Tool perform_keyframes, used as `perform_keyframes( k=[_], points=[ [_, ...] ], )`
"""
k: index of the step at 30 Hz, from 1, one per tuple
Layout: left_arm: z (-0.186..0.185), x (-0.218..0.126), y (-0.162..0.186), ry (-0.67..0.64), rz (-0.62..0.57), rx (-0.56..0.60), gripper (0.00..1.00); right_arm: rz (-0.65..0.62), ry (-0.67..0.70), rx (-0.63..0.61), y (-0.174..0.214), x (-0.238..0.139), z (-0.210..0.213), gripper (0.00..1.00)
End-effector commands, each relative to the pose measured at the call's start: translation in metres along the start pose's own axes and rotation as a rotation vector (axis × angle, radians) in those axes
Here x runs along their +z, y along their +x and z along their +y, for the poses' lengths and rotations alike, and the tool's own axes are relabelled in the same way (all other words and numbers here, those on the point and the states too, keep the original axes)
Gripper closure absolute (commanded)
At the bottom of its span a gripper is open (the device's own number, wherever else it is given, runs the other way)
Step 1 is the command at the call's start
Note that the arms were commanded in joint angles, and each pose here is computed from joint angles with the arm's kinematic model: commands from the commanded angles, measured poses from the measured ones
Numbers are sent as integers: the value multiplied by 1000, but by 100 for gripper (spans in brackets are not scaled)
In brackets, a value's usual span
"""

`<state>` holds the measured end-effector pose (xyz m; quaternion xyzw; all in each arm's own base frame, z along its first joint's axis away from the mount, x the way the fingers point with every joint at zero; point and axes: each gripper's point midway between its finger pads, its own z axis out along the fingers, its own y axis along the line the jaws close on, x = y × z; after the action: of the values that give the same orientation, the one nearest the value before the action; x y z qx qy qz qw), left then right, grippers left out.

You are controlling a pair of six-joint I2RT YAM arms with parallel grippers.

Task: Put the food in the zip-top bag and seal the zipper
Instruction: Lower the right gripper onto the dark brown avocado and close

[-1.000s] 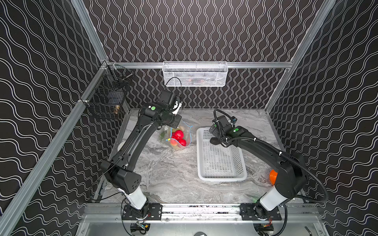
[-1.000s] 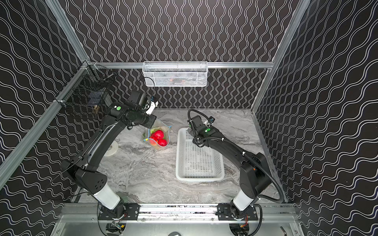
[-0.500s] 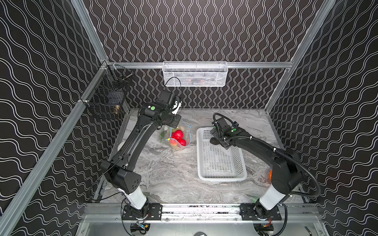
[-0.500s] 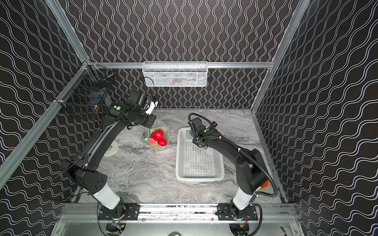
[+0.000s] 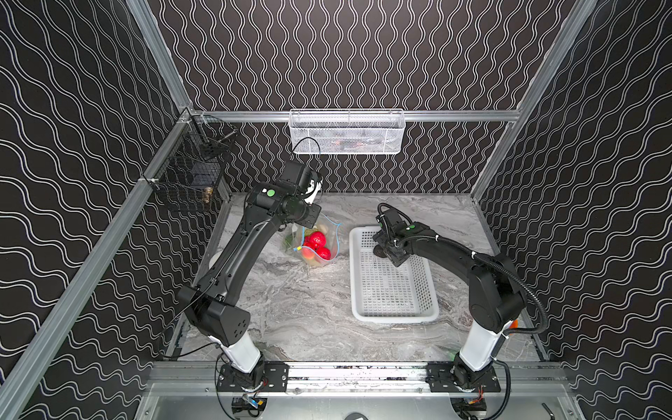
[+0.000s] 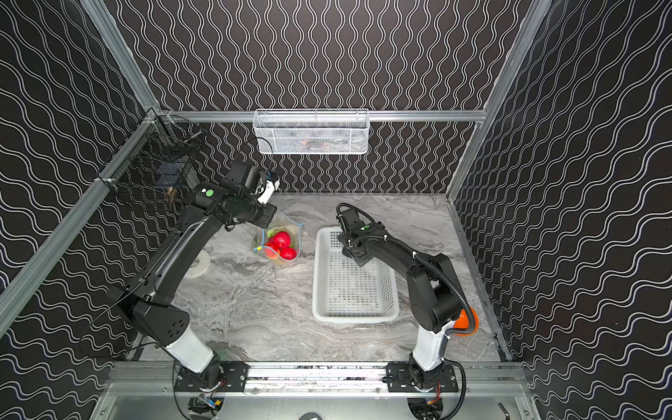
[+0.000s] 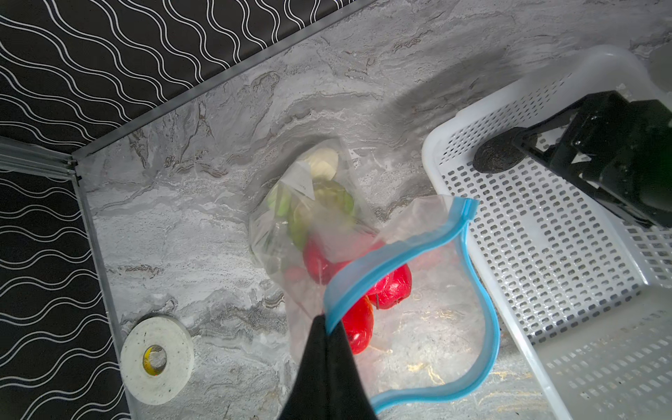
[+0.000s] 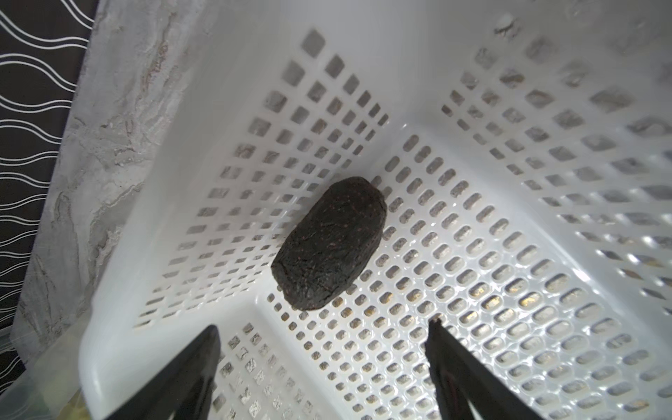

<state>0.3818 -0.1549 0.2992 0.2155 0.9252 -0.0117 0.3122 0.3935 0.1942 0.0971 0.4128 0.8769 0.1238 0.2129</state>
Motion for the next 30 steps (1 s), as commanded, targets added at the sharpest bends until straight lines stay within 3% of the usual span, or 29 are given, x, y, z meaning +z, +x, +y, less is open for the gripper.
perform_keyframes(
  k=[1,30],
  points=[
    [1,-3,-4,2,-21,-4,100,6,39,54,1,4,-11,13],
    [2,-1,-5,-3,-18,-3,100,34,100,107,-2,52,-16,21]
  ],
)
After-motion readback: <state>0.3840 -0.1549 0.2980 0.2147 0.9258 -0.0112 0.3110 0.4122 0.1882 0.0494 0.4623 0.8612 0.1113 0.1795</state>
